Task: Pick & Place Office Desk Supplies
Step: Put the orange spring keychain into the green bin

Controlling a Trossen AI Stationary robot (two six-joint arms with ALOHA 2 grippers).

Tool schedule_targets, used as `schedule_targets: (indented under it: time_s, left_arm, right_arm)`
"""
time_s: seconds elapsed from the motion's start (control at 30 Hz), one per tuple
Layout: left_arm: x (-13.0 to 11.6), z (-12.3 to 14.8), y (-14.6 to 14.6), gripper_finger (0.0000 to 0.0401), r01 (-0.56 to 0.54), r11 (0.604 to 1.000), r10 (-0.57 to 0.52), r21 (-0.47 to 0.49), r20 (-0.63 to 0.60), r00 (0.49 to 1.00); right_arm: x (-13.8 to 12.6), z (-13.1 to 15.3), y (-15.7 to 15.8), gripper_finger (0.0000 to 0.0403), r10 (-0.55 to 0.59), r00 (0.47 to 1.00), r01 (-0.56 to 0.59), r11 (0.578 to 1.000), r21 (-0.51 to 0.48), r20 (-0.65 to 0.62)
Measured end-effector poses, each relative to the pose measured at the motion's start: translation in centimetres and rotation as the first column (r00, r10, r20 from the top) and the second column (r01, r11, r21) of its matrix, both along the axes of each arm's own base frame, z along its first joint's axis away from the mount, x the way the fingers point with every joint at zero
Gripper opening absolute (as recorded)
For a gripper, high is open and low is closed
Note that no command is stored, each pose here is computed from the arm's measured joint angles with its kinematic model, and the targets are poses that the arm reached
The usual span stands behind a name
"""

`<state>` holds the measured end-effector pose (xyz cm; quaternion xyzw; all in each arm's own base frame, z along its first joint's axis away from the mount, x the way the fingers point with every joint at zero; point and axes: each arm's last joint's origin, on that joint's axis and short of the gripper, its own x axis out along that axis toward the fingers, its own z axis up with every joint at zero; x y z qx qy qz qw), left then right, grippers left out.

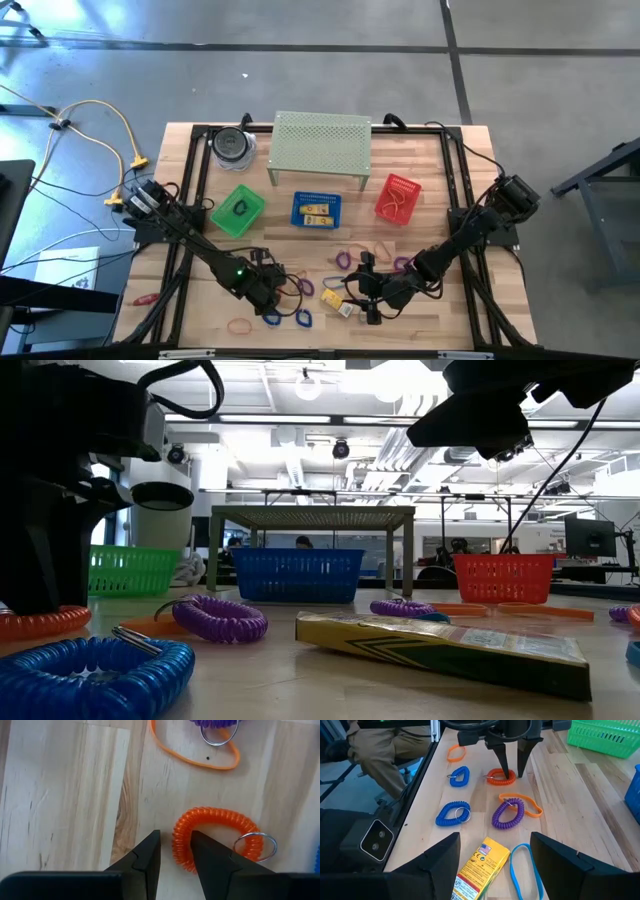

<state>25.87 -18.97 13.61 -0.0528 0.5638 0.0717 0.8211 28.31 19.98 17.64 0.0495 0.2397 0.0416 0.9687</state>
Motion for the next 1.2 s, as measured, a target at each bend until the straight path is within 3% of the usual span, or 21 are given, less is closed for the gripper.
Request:
schedule_targets:
  time_s: [0.13, 0.37, 0.57, 0.8, 0.97, 1.07, 1.2]
  left_arm:
    - [0.0, -0.1, 0.0, 0.0095, -0.001, 1.0, 0.001, 0.001, -0.004, 1.0]
    - [-0.2, -0.2, 0.1, 0.0013, 0.003, 1.0, -0.003, 0.01, -0.021, 1.0]
    - [-0.4, -0.2, -0.2, 0.001, -0.054, 0.998, 0.054, 0.026, 0.014, 0.998]
    - [-1.0, 0.3, -1.3, 0.0008, -0.031, 0.996, 0.023, 0.087, 0.082, 0.996]
    - [-1.3, 1.9, -1.5, 0.0007, 0.011, 0.994, -0.019, 0.11, 0.079, 0.997]
    - [-1.2, 4.3, -1.2, 0.0007, -0.004, 0.991, -0.009, 0.134, 0.097, 0.995]
    - [-1.6, 6.4, 0.2, 0.0007, 0.002, 0.967, -0.023, 0.254, 0.078, 0.997]
  right_arm:
    - [0.0, 0.0, 0.0, 0.0231, 0.0, 1.0, 0.0, 1.0, 0.0, 0.0]
    - [0.0, 0.0, 0.0, 0.0231, 0.0, 1.0, 0.0, 1.0, 0.0, 0.0]
    - [0.0, 0.0, 0.0, 0.0231, 0.0, 1.0, 0.0, 1.0, 0.0, 0.0]
    - [0.0, 0.0, 0.0, 0.0231, -0.015, 1.0, 0.016, 0.999, 0.032, -0.004]
    - [-0.1, 0.0, 0.2, 0.0231, -0.019, 1.0, 0.019, 0.998, 0.056, -0.009]
    - [-0.2, 0.0, 0.2, 0.0231, -0.025, 1.0, 0.025, 0.998, 0.061, -0.009]
    - [-0.2, 0.0, 0.2, 0.0231, -0.028, 1.0, 0.029, 0.997, 0.069, -0.01]
